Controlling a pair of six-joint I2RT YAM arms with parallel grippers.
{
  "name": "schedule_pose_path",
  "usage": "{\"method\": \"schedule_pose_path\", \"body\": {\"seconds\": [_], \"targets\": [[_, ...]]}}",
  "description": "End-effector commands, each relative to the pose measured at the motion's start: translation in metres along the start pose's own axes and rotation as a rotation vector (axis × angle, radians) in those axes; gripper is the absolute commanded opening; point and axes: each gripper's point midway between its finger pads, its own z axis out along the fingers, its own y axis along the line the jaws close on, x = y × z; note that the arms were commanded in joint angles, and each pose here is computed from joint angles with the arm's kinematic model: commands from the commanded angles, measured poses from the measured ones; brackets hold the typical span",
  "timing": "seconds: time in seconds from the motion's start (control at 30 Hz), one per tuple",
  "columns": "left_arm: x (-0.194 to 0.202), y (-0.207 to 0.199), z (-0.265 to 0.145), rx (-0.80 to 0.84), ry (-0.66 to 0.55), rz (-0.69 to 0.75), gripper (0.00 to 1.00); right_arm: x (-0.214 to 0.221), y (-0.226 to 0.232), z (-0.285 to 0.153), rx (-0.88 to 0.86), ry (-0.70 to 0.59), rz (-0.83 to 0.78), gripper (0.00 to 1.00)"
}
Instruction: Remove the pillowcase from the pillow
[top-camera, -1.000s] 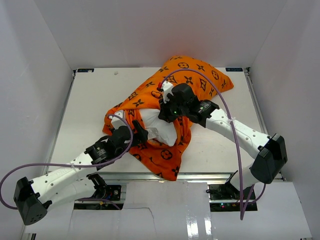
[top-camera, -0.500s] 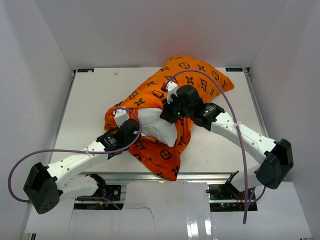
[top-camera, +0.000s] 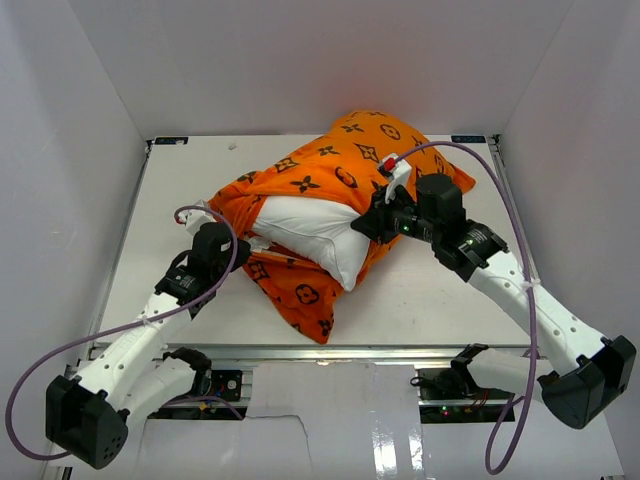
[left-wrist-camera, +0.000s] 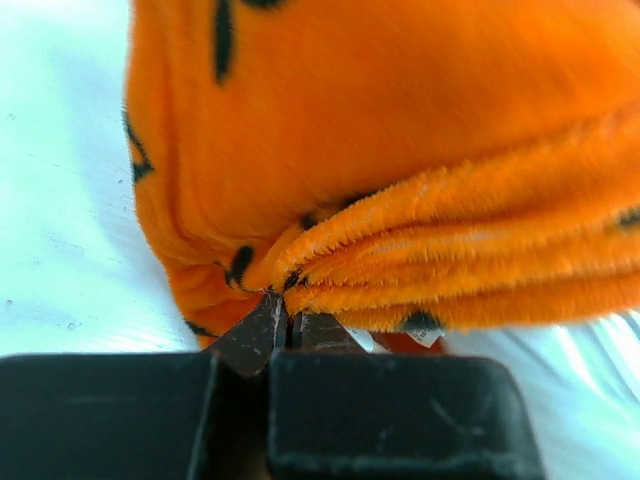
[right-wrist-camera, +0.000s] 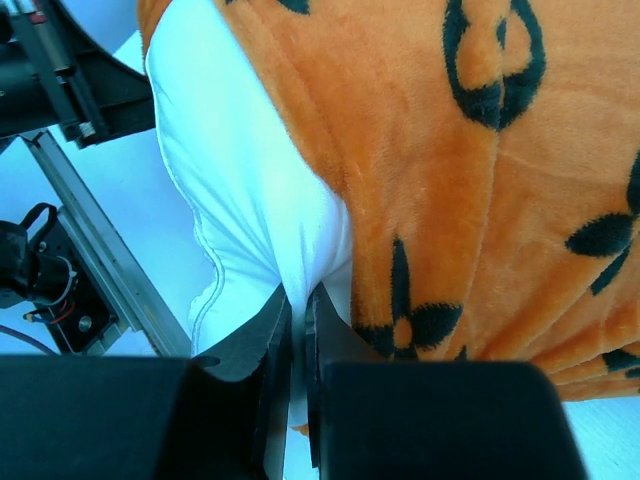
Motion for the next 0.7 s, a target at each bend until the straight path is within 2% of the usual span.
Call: {"method": "schedule_pose_path", "body": {"seconds": [0.0, 0.17, 0.33, 0.53, 0.67], "targets": [[-0.009, 0.045, 0.011, -0.158, -0.016, 0.064, 0.00, -0.039, -0.011, -0.032, 0.054, -0.165, -0.031, 0.08], [-0.026, 0.042, 0.025, -0.149, 0.010, 0.033, 0.00, -0.038, -0.021, -0.052, 0.079, -0.183, -0.036, 0.08], [-0.037, 0.011, 0.035, -0.045, 0.067, 0.038, 0.00, -0.042, -0.029, -0.070, 0.141, -0.224, -0.031, 0.08], [-0.036, 0.012, 0.057, -0.081, 0.121, 0.058, 0.00, -0.046, -0.022, -0.077, 0.121, -0.244, -0.037, 0.08], [-0.035, 0.016, 0.064, -0.086, 0.141, 0.049, 0.09, -0.047, -0.018, -0.076, 0.092, -0.240, -0.041, 0.08]]}}
